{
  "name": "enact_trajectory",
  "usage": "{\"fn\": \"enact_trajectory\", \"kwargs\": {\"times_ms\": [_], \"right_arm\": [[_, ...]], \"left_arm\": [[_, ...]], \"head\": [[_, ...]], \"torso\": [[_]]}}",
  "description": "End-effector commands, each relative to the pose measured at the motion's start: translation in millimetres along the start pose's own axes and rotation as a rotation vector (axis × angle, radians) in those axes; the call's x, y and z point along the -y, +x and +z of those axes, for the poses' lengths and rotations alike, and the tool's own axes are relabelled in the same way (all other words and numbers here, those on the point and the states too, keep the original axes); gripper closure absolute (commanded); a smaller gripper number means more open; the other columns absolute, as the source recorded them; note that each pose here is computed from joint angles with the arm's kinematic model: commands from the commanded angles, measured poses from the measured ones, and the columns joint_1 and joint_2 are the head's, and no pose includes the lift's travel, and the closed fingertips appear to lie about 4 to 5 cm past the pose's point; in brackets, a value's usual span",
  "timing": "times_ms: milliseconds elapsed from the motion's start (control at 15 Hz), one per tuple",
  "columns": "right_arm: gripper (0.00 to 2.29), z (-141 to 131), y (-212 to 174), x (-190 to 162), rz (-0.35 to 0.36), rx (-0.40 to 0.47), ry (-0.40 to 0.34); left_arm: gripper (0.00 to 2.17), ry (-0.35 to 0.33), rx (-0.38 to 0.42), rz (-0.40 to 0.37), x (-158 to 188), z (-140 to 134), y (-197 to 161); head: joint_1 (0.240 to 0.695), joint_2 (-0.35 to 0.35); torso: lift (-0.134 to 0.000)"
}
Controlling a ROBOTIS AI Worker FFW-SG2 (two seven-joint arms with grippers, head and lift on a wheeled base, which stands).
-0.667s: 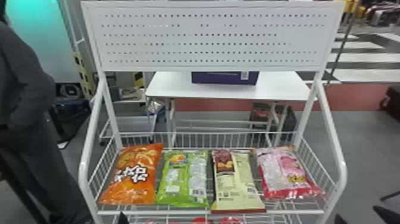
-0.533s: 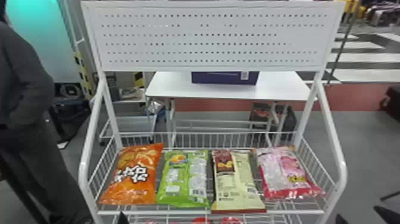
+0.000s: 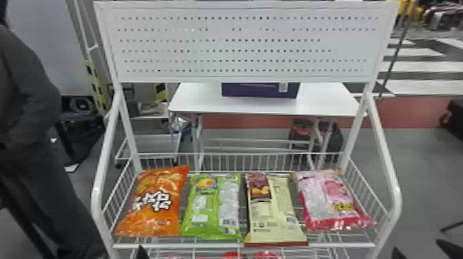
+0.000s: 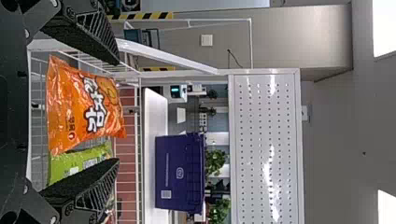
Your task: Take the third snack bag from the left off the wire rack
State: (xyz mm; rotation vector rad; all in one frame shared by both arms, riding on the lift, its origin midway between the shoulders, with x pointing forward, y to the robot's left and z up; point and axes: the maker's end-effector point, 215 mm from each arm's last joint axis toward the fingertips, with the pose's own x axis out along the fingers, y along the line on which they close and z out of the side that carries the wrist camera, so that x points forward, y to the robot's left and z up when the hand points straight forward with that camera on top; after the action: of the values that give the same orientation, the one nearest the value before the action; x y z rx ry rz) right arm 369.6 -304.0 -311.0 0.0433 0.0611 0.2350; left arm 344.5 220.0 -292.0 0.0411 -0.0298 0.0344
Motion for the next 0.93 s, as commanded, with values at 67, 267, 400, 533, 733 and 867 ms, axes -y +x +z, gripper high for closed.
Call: {"fn": "enact_trajectory", "kwargs": {"times_ms": [67, 267, 400, 533, 733, 867], "right_arm": [[0.1, -8.7, 3.3, 1.3, -0.005, -0.008, 0.015], [0.1, -43.5, 55.2, -20.8, 0.035, -0.065, 0.071], [0.1, -51.3, 100.8, -52.1, 0.089, -0.083, 0.093], [0.1, -64.7, 147.2, -88.7, 0.133, -0.136, 0.089], [0.1, -74.5, 198.3, -135.4, 0.198, -0.17, 0.078], [0.1, -88.1, 219.5, -150.9, 0.222, -0.213, 0.078]], "left_arm": [[0.16, -0.002, -0.002, 0.0, 0.8, 0.1, -2.9], [0.16, 0.001, -0.008, -0.005, 4.6, -3.0, -5.7], [0.16, 0.0, -0.01, -0.011, 7.2, -4.3, -6.0], [0.16, 0.003, -0.013, -0.015, 7.5, -6.3, -5.9], [0.16, 0.011, -0.022, -0.018, 7.1, -12.3, -6.5], [0.16, 0.014, -0.026, -0.017, 6.4, -16.1, -6.5]], "head": [[0.499, 0.0], [0.499, 0.0], [0.499, 0.0], [0.499, 0.0], [0.499, 0.0], [0.499, 0.0]], "torso": [[0.0], [0.0], [0.0], [0.0], [0.0], [0.0]]}}
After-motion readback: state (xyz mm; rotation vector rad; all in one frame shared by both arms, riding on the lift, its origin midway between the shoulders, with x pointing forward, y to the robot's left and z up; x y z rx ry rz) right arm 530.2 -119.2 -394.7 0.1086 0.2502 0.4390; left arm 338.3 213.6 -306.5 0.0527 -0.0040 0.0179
